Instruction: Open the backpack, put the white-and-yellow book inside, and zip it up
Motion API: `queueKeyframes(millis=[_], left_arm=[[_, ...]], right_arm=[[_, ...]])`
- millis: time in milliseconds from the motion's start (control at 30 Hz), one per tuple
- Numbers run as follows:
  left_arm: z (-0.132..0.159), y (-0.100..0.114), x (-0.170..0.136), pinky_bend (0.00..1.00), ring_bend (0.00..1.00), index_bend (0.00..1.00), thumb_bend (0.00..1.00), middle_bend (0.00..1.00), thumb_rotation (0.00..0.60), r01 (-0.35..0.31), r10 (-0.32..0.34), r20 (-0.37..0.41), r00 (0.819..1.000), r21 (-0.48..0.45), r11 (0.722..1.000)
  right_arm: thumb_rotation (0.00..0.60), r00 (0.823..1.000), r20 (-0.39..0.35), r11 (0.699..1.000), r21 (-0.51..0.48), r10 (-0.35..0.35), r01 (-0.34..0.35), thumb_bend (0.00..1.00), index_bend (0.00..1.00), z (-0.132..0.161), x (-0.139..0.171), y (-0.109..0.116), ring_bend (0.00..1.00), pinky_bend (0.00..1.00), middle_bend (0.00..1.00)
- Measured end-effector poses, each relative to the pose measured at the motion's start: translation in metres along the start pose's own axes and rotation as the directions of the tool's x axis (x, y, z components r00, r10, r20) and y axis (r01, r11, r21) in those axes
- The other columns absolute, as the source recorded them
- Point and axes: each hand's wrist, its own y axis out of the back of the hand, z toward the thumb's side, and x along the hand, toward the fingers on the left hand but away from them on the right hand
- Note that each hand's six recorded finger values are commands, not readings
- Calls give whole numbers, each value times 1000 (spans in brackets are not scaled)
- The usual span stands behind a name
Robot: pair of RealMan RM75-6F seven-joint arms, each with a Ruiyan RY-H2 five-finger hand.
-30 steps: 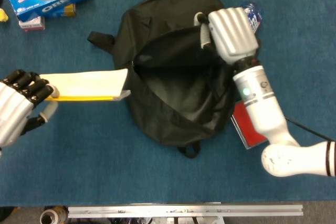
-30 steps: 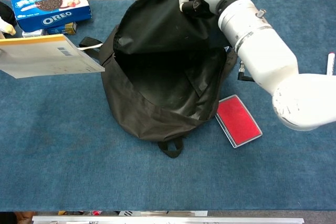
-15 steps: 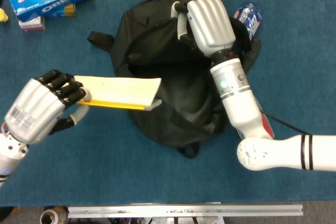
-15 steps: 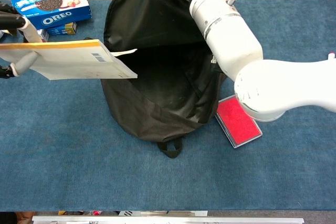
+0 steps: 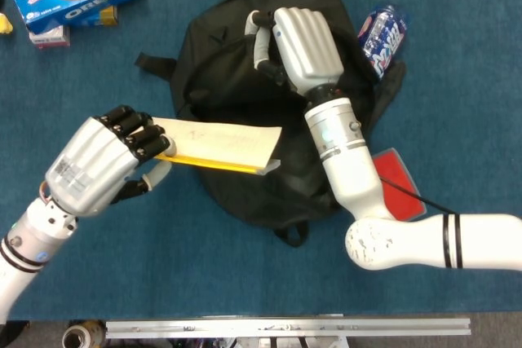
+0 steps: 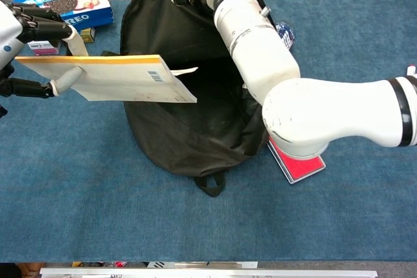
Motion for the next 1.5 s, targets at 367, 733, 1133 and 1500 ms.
queueKeyframes(millis=[367,733,1133,1500], left_arm=[[17,-28,21,493,470,729,394,596,600,51,-50,24,998,-25,998],[29,-43,39,491,470,722,394,596,600,47,-44,58,997,-55,997],[47,-45,62,485,468,723,394,596,600,3,9,104,995,-120,993],[54,-56,80,480,466,725,393,597,600,3,17,121,993,-162,987]], right_arm=[[600,1000,1,995,-99,-22,22,842,829,10,-4,-7,634,817,728],[600,999,27,982,-183,-42,46,841,829,13,-11,-8,634,817,728],[600,999,39,974,-220,-38,46,842,829,15,-14,-10,634,817,728],[600,998,45,972,-231,-40,49,841,829,14,-16,-10,634,817,728]])
